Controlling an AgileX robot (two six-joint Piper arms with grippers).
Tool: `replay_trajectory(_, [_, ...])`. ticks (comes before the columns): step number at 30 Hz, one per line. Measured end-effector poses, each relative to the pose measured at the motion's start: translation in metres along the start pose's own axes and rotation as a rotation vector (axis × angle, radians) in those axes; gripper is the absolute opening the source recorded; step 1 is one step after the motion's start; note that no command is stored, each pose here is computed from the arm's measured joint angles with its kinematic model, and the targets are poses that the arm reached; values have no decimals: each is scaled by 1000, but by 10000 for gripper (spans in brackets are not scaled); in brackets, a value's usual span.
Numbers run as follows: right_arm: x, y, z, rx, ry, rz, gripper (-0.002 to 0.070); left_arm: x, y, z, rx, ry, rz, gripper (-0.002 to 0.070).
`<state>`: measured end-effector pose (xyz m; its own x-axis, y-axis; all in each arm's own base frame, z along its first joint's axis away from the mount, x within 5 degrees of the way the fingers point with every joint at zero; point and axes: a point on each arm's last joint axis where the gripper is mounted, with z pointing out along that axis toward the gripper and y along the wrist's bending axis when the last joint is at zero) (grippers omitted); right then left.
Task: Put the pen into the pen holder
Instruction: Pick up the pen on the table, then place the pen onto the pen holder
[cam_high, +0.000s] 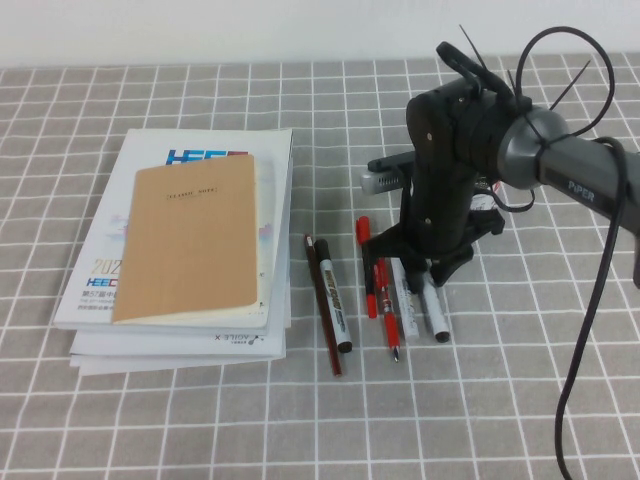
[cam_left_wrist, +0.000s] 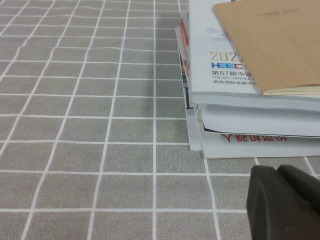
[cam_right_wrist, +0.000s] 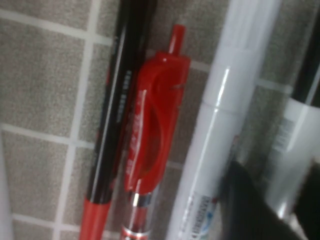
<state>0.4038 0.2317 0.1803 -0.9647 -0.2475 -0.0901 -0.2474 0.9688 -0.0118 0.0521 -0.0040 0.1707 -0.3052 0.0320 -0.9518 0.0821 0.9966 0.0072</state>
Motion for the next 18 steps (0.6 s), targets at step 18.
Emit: replay_trajectory(18, [83,-1,-115,-199,-652,-97,100,0,0,0,0,0,0,-5])
